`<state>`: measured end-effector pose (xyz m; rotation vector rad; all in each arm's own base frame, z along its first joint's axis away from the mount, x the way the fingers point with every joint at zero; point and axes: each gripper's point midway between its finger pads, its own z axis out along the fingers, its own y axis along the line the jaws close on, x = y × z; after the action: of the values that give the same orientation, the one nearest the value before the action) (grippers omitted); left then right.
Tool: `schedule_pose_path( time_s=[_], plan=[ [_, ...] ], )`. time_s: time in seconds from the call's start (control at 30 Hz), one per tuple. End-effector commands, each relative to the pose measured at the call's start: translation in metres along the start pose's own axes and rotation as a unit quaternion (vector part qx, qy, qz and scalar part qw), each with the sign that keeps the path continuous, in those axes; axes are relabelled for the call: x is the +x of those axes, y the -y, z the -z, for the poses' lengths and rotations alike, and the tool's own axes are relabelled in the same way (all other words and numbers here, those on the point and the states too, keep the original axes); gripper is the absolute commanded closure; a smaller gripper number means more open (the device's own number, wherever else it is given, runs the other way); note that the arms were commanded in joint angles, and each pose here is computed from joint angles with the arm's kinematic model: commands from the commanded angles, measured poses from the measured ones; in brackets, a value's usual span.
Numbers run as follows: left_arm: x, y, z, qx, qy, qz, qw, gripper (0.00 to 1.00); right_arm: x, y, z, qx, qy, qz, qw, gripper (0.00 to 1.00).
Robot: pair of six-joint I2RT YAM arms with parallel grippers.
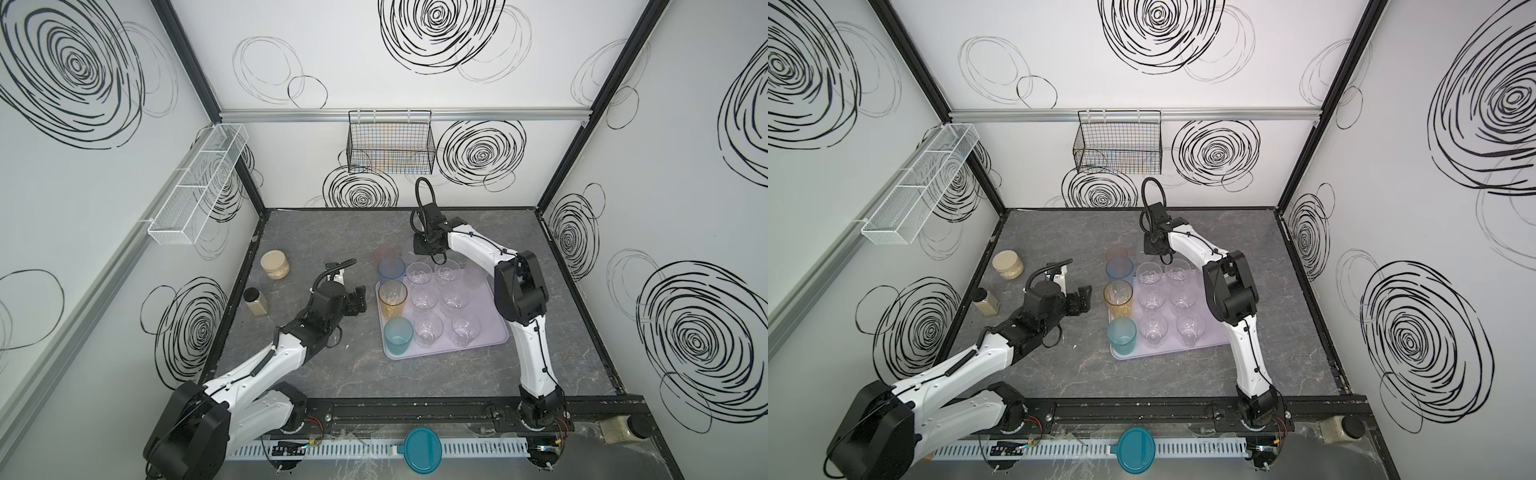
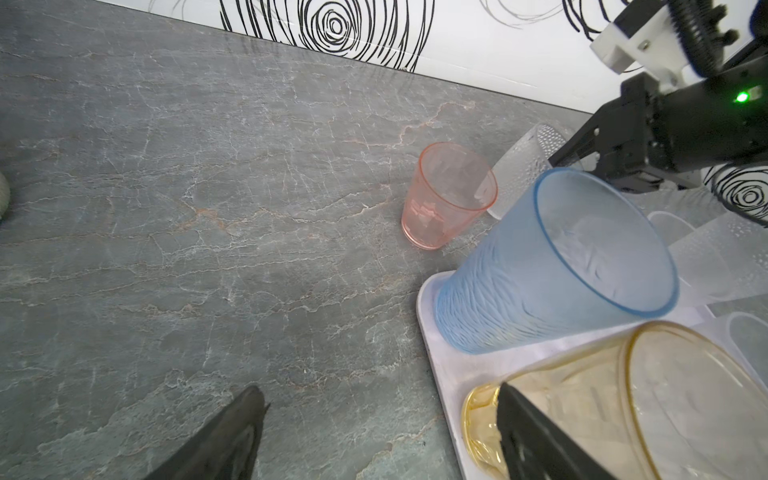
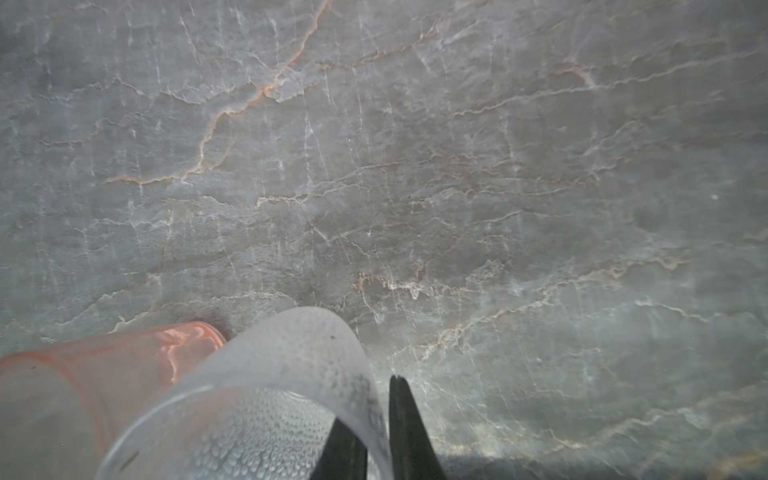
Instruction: Place the glasses into the tray
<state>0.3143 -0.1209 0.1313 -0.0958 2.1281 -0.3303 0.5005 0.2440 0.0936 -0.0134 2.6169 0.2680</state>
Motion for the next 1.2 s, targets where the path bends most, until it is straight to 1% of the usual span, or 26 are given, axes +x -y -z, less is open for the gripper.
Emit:
schedule_pose_path(
  time_s=[0.0,0.13,0.2,0.23,0.3,0.5,0.63,0.73,0.83,0.9,1.07,1.17],
  plan=[
    [-0.008,0.002,-0.001,0.006,0.018,0.012,1.000,0.10,-0.045,-0.004,0.072,-0.002,0.075,0.000,0.997,0.89],
    [-0.018,0.003,0.005,0.003,0.025,0.000,1.000,0.10,-0.053,-0.002,0.113,-0.001,0.099,0.004,0.995,0.90],
    [-0.029,0.005,0.012,0.002,0.036,0.001,0.999,0.10,-0.051,0.004,0.132,0.007,0.107,0.009,0.994,0.90],
    [-0.035,0.007,0.016,0.002,0.041,-0.012,0.999,0.10,-0.049,0.009,0.142,0.012,0.112,0.010,0.994,0.90],
    [-0.046,0.014,0.025,0.004,0.054,-0.018,0.998,0.10,-0.043,0.021,0.162,0.020,0.119,0.009,0.993,0.90],
    [-0.056,0.054,0.048,0.028,0.068,-0.060,0.996,0.10,-0.006,0.069,0.209,0.042,0.137,-0.008,0.990,0.91],
    [-0.052,0.088,0.059,0.046,0.069,-0.095,0.992,0.10,0.020,0.108,0.237,0.051,0.169,-0.025,0.984,0.90],
    [-0.049,0.120,0.066,0.067,0.071,-0.121,0.988,0.10,0.041,0.145,0.245,0.075,0.156,-0.053,0.983,0.91],
    [-0.038,0.154,0.072,0.093,0.073,-0.151,0.981,0.10,0.062,0.176,0.243,0.108,0.140,-0.072,0.982,0.91],
    [-0.027,0.174,0.073,0.109,0.068,-0.170,0.977,0.09,0.076,0.188,0.237,0.120,0.126,-0.084,0.981,0.91],
    [0.011,0.202,0.064,0.125,0.034,-0.212,0.969,0.07,0.112,0.206,0.223,0.143,0.095,-0.110,0.979,0.91],
    [0.029,0.212,0.063,0.132,0.019,-0.236,0.963,0.06,0.133,0.203,0.210,0.126,0.078,-0.116,0.982,0.91]
  ],
)
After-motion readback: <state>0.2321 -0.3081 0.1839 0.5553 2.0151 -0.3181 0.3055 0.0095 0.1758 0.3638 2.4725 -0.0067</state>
